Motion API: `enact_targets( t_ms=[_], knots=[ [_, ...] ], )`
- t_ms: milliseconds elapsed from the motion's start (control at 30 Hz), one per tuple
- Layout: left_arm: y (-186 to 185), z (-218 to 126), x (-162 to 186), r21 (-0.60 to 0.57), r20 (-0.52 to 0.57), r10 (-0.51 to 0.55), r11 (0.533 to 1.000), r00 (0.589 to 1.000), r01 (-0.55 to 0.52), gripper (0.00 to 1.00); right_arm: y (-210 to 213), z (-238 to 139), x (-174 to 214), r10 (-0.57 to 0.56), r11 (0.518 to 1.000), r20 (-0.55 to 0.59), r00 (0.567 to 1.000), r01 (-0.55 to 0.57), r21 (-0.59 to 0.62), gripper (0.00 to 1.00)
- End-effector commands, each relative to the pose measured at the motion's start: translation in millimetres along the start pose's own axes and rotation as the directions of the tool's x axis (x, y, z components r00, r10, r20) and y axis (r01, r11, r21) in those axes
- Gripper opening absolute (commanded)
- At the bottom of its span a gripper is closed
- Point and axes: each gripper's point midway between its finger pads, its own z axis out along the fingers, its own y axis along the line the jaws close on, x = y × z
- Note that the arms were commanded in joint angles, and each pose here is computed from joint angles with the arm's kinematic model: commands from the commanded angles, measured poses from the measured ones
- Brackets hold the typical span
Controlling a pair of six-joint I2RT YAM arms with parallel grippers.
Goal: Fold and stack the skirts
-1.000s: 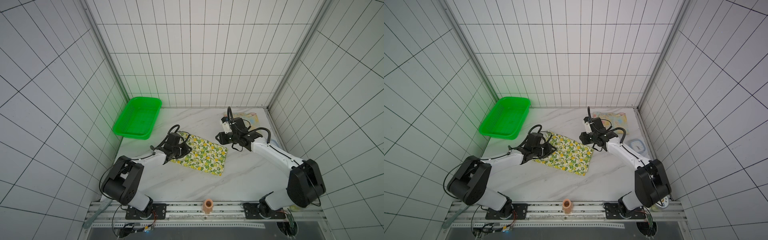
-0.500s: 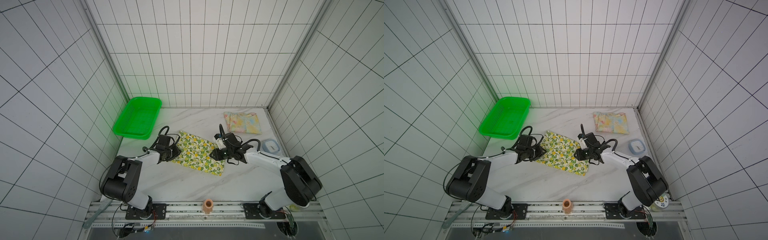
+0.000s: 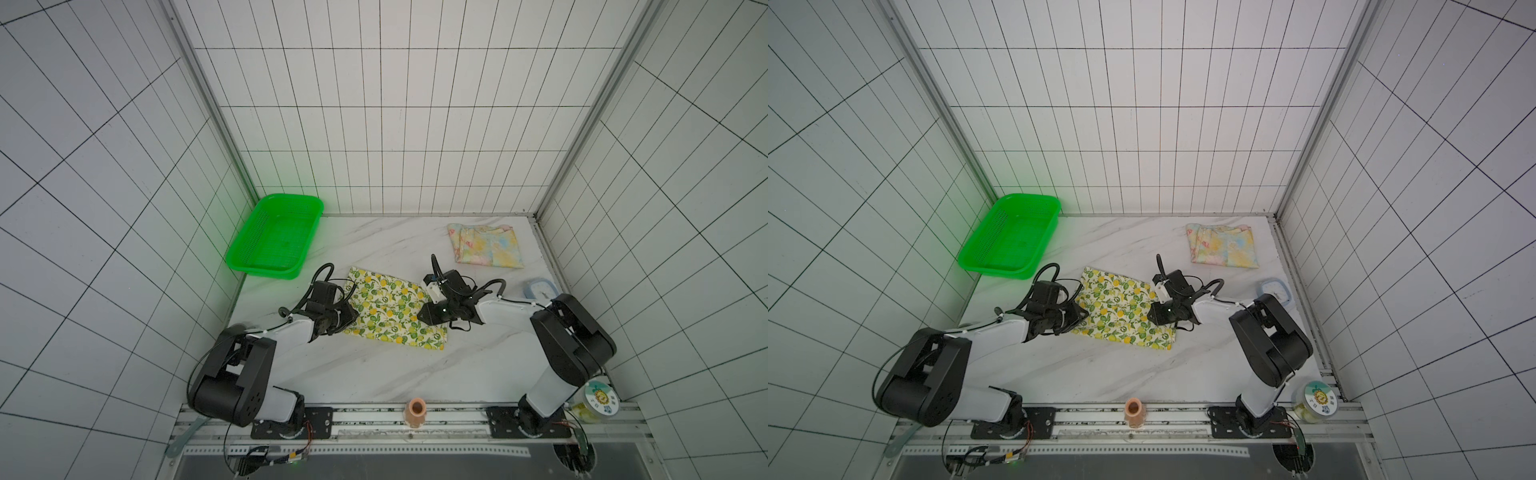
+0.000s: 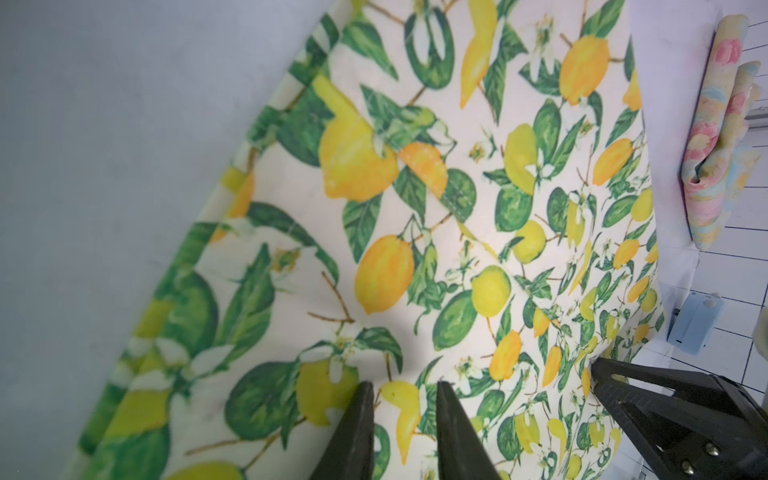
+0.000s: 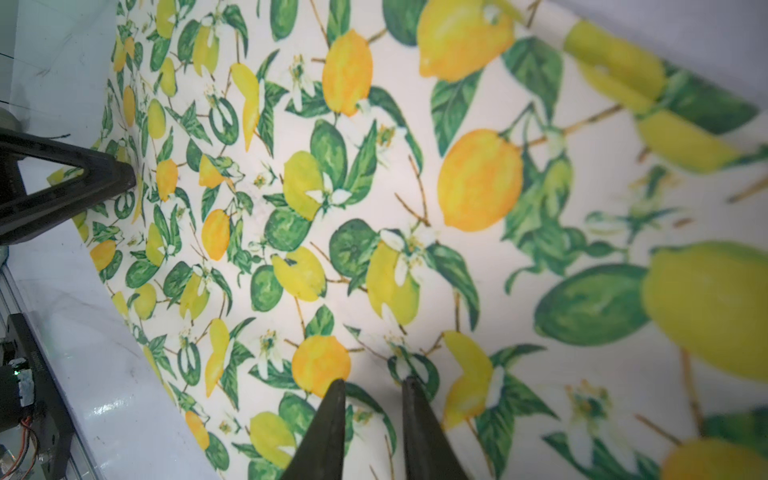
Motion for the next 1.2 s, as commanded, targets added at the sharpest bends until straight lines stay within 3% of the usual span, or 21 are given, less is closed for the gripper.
enact_targets(
  t_ms=[0,200,400,567,933,1167],
  knots=[
    [-6.2,-8.6,-3.9,-0.008,0.015,0.024,1.000,1.000,-0.024,0.28,9.4,-11.3,-9.9,-0.017,1.000,0.010,1.000,0.017,-0.017,0.26],
    [-57.8,-22.4,-15.5,0.056,0.059,0.145,0.987,0.988,-0.148,0.28,29.1,-61.2,-35.0,0.026,0.993,0.117,0.993,-0.013,-0.115,0.36],
    [-126.0,-11.2,-1.6,0.140,0.057,0.312,0.938,0.948,-0.317,0.29,7.4,-91.5,-17.4,0.122,0.989,0.162,0.979,-0.105,-0.107,0.50],
    [-159.6,12.8,17.2,0.206,0.009,0.395,0.898,0.919,-0.389,0.29,-15.9,-102.5,-0.2,0.205,0.977,0.180,0.962,-0.189,-0.103,0.54],
    [-161.2,68.7,51.5,0.195,-0.116,0.438,0.890,0.892,-0.412,0.28,-31.5,-92.0,45.8,0.332,0.934,0.147,0.932,-0.303,-0.188,0.59],
    [-152.1,84.7,65.6,0.178,-0.167,0.439,0.894,0.883,-0.411,0.28,-33.9,-78.8,59.2,0.380,0.910,0.122,0.917,-0.346,-0.229,0.60]
  ],
)
